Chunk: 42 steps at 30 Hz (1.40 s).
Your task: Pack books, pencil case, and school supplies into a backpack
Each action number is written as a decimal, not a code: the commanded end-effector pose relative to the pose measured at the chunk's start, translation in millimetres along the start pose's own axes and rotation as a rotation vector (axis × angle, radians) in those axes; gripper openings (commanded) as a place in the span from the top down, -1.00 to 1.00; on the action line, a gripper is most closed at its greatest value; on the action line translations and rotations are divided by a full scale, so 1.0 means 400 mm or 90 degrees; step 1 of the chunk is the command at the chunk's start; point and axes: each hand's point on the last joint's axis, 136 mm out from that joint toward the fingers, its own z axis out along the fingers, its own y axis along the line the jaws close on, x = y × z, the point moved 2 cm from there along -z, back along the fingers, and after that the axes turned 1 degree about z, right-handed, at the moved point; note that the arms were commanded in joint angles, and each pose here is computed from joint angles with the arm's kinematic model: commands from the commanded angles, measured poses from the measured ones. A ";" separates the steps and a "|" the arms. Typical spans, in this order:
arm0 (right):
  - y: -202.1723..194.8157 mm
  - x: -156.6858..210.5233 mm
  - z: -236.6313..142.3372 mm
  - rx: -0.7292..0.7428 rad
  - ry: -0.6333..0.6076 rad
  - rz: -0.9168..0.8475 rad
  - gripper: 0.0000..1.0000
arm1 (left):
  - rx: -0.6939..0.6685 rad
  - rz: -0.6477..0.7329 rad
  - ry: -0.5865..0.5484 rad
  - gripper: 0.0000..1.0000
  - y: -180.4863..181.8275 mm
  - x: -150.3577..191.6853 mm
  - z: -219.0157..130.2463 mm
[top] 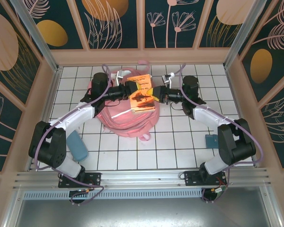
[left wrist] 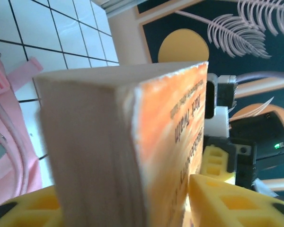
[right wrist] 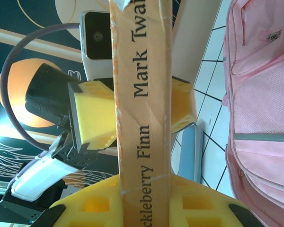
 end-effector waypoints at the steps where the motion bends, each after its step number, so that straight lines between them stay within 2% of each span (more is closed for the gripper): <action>1: 0.054 -0.036 -0.017 -0.022 -0.024 -0.052 0.68 | 0.059 0.013 -0.035 0.29 -0.069 -0.021 -0.028; 3: 0.050 -0.044 -0.022 -0.012 -0.040 -0.049 0.60 | 0.060 0.004 -0.048 0.51 -0.073 -0.026 -0.033; 5: 0.049 -0.047 -0.026 0.000 -0.059 -0.051 0.38 | 0.075 -0.004 -0.075 0.67 -0.094 -0.038 -0.044; 7: 0.046 -0.054 -0.034 0.018 -0.102 -0.039 -0.08 | 0.073 -0.029 -0.112 0.79 -0.082 -0.042 -0.060; 10: 0.048 -0.056 -0.031 0.025 -0.161 -0.011 -0.44 | 0.064 -0.043 -0.172 0.81 -0.091 -0.070 -0.081; 13: 0.061 -0.048 -0.007 -0.006 -0.197 0.022 -0.55 | 0.057 -0.058 -0.232 0.81 -0.101 -0.102 -0.103; 17: 0.055 -0.036 0.044 -0.031 -0.214 0.067 -0.57 | 0.074 -0.082 -0.284 0.81 -0.115 -0.130 -0.121; 23: 0.088 -0.030 0.103 -0.068 -0.233 0.063 -0.40 | 0.073 -0.105 -0.335 0.82 -0.108 -0.155 -0.137; 28: 0.083 -0.034 0.114 -0.071 -0.253 0.081 -0.07 | 0.065 -0.108 -0.341 0.77 -0.104 -0.162 -0.135; 31: 0.079 -0.032 0.107 -0.064 -0.267 0.078 0.18 | 0.055 -0.110 -0.338 0.67 -0.094 -0.160 -0.132; 33: 0.074 -0.033 0.100 -0.045 -0.274 0.070 0.35 | 0.034 -0.110 -0.332 0.45 -0.083 -0.157 -0.129; 34: 0.068 -0.033 0.096 -0.027 -0.280 0.065 0.44 | 0.012 -0.107 -0.329 0.26 -0.072 -0.155 -0.127; 39: 0.041 -0.049 0.031 0.066 -0.323 0.025 0.60 | -0.140 -0.083 -0.281 -0.63 0.032 -0.110 -0.122; 42: 0.014 -0.056 -0.034 0.131 -0.356 0.003 0.66 | -0.206 -0.034 -0.202 -0.78 0.062 -0.077 -0.105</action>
